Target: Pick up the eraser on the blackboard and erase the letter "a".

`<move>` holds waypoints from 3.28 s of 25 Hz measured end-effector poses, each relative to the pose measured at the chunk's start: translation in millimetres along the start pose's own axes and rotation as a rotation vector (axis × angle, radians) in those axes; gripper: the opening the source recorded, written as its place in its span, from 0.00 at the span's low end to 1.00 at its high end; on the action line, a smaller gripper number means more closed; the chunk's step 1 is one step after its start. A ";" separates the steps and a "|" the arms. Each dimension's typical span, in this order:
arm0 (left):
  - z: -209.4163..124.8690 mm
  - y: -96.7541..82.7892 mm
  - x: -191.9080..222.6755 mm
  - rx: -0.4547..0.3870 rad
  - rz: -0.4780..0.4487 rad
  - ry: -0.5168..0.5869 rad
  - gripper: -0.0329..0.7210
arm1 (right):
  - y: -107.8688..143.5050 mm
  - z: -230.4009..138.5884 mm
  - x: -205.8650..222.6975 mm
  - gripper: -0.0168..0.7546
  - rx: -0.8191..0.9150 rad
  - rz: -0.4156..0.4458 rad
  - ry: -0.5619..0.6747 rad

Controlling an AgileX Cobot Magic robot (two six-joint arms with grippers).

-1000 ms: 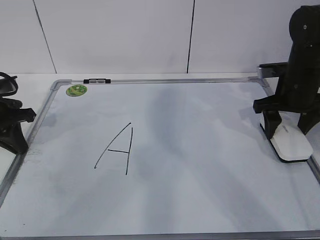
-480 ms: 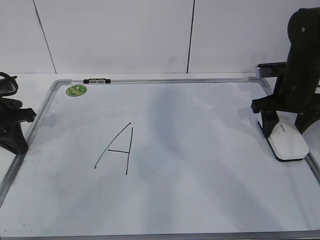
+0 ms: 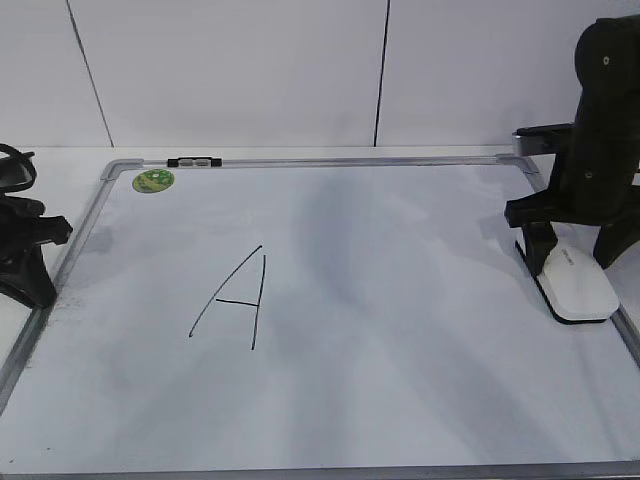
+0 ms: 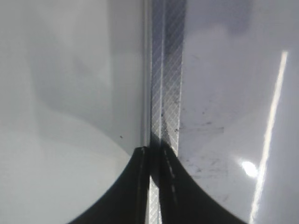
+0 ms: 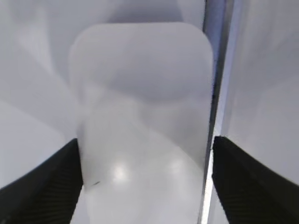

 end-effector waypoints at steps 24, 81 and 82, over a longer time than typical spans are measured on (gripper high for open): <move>-3.8 -11.5 -50.6 0.058 -0.003 -0.095 0.54 | -1.2 2.5 -33.9 0.89 0.020 0.025 -0.049; -346.3 6.8 -248.9 0.337 -0.121 -0.920 0.54 | 28.3 -299.9 -178.1 0.79 0.015 0.165 -0.654; -348.8 7.5 -249.2 0.339 -0.123 -0.930 0.54 | 29.3 -305.8 -175.2 0.79 0.009 0.167 -0.663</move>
Point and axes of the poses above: a point on each arm's last joint axis where the gripper is mounted, x pointing out along that axis toward the gripper, y along the wrist's bending axis when the last joint is at zero, z = x × y, the point moved 1 cm from there along x, pointing out along that axis toward the gripper, and after that the axes turned 8 degrees about -x, right-handed, at the moved point
